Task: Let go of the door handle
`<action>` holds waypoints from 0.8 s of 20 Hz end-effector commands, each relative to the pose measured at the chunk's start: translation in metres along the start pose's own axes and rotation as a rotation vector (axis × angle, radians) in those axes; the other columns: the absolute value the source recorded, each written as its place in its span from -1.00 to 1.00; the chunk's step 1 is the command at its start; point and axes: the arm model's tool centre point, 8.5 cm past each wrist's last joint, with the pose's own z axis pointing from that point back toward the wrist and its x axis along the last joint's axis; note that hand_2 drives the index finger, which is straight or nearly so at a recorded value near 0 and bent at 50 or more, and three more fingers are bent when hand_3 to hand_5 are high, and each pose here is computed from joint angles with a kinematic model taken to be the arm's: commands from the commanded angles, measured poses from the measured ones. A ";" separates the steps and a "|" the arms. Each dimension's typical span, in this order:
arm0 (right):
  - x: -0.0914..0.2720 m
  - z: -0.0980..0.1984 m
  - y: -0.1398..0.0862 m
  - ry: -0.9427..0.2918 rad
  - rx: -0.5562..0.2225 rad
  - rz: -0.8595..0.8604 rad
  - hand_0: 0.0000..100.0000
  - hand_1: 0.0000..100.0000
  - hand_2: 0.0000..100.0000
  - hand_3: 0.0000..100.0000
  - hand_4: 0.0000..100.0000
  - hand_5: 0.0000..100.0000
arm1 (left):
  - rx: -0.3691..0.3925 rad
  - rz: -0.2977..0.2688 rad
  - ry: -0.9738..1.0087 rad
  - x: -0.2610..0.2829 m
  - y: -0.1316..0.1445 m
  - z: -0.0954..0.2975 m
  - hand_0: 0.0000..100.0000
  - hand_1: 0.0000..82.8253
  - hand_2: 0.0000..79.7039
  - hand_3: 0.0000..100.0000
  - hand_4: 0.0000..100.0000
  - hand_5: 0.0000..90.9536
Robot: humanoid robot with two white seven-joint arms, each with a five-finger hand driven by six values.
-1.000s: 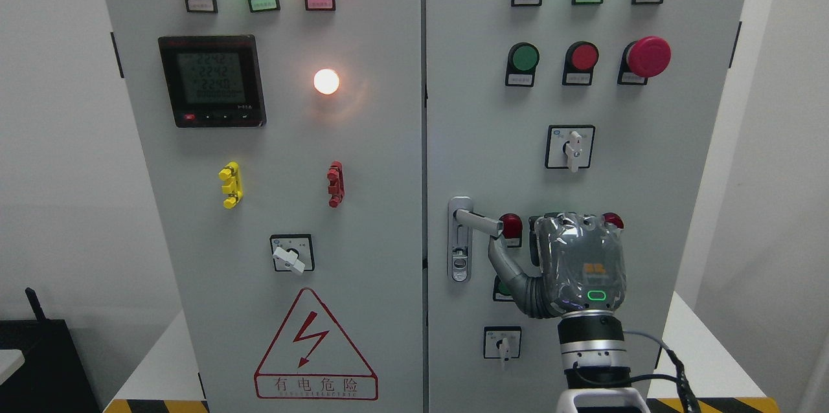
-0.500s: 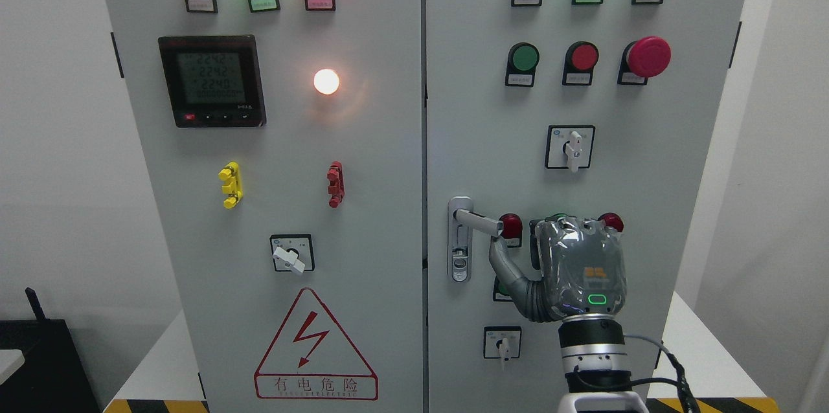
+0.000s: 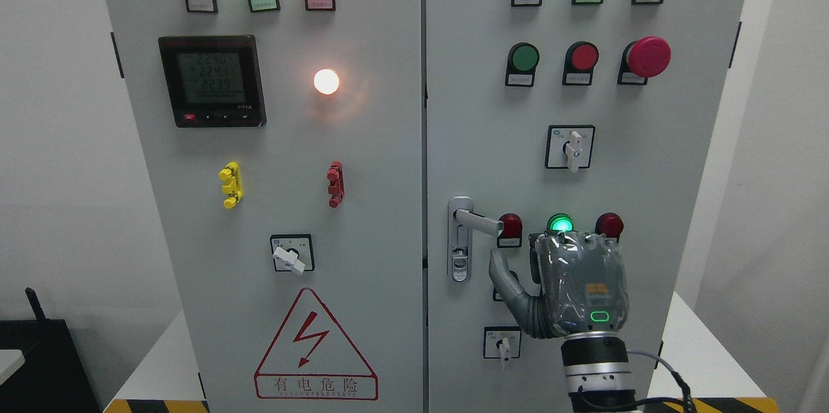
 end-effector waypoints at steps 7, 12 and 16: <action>-0.005 0.034 -0.030 -0.064 -0.096 -0.059 -0.07 -0.75 0.66 1.00 0.86 0.86 | 0.004 0.013 0.015 -0.005 0.001 0.001 -0.76 -0.06 -1.00 -1.00 -1.00 -1.00; -0.036 0.053 -0.042 -0.103 -0.088 -0.074 -0.03 -0.78 0.15 0.82 0.55 0.22 | 0.004 0.013 0.015 -0.005 0.001 0.001 -0.76 -0.06 -1.00 -1.00 -1.00 -1.00; -0.050 0.057 -0.047 -0.139 -0.076 -0.090 -0.01 -0.83 -0.39 -0.11 -0.23 -0.70 | 0.004 0.013 0.017 -0.006 0.001 0.001 -0.76 -0.06 -1.00 -1.00 -1.00 -1.00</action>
